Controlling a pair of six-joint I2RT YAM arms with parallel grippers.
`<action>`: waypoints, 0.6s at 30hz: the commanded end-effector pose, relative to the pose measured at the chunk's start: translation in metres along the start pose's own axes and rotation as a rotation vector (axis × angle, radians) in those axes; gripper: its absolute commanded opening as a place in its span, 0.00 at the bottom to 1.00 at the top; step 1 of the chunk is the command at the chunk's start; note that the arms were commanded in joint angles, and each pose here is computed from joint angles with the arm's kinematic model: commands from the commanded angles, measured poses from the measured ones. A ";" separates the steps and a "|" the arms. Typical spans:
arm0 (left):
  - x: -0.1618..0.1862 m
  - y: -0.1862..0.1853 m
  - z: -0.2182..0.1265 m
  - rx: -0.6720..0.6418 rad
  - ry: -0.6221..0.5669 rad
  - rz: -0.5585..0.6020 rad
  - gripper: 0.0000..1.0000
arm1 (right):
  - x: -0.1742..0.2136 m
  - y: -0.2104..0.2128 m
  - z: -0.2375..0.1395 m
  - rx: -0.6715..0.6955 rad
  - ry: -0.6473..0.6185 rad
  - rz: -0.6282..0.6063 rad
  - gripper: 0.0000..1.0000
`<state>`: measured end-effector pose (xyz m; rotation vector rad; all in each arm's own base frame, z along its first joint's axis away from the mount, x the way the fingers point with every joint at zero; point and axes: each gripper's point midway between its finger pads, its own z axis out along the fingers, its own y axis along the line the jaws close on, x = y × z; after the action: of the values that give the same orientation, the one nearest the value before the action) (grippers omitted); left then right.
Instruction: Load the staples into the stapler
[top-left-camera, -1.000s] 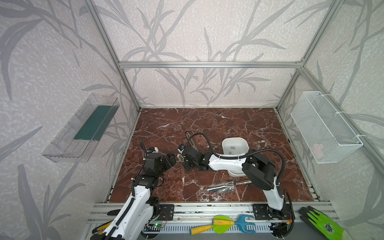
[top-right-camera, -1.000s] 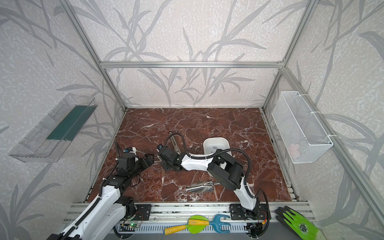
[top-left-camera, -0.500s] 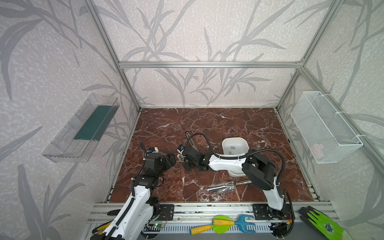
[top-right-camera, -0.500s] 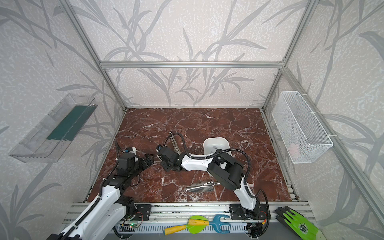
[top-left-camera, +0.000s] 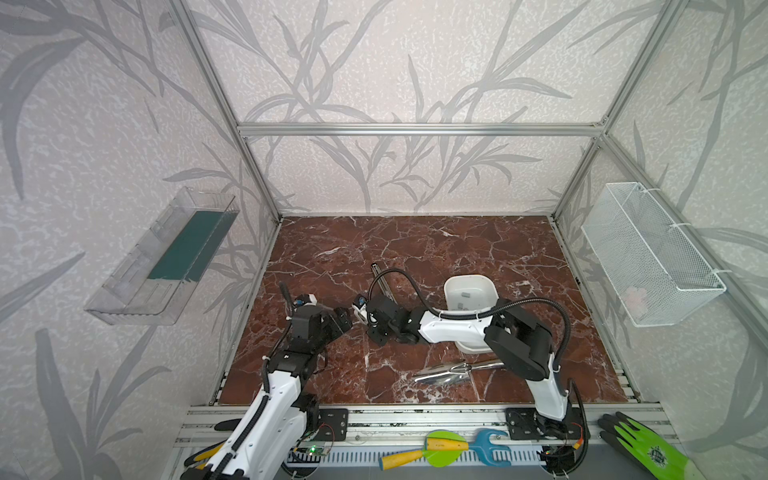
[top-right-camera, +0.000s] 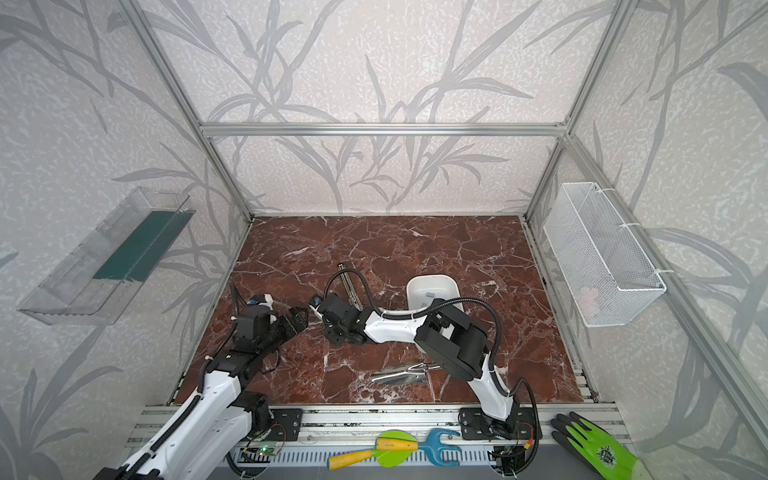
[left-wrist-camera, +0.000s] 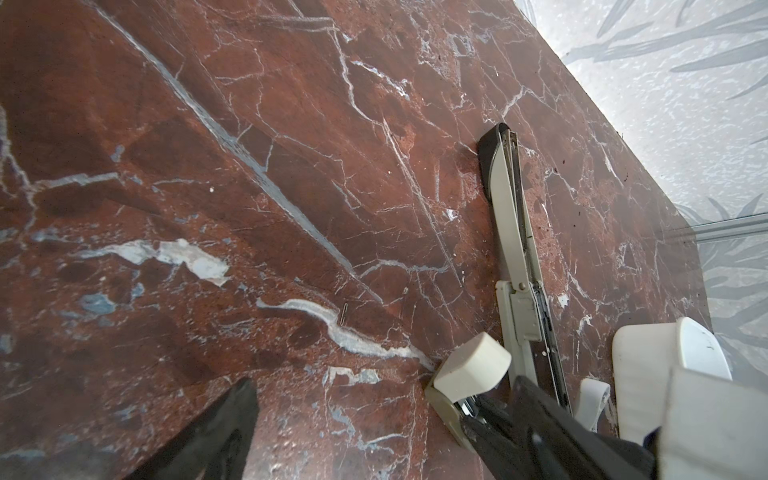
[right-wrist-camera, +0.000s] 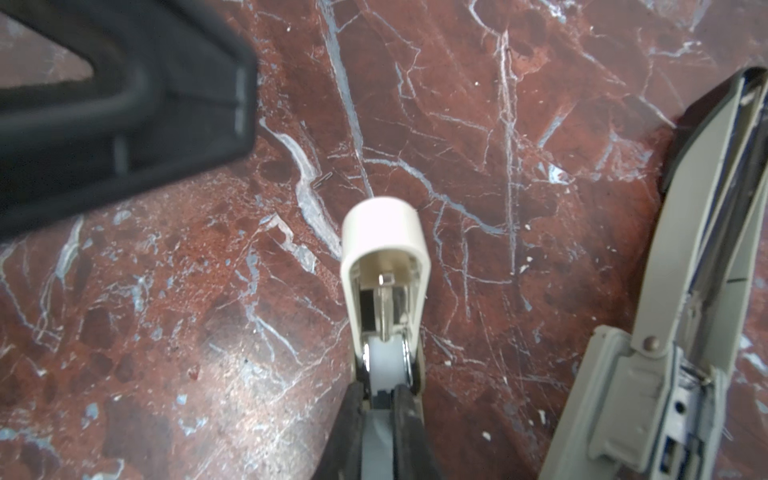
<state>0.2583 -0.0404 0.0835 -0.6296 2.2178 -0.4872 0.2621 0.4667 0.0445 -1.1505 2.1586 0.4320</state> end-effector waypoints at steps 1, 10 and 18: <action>0.000 0.001 0.001 0.001 -0.004 -0.001 0.95 | -0.015 0.000 -0.016 -0.014 -0.050 -0.025 0.10; 0.000 0.001 0.001 0.000 -0.002 -0.001 0.95 | -0.024 0.001 -0.032 -0.026 -0.100 -0.037 0.10; 0.000 0.001 0.002 0.000 -0.002 -0.001 0.95 | -0.016 -0.005 -0.021 0.015 -0.076 -0.052 0.10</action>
<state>0.2582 -0.0405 0.0824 -0.6308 2.2222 -0.4860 0.2585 0.4633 0.0658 -1.1752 2.0812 0.4538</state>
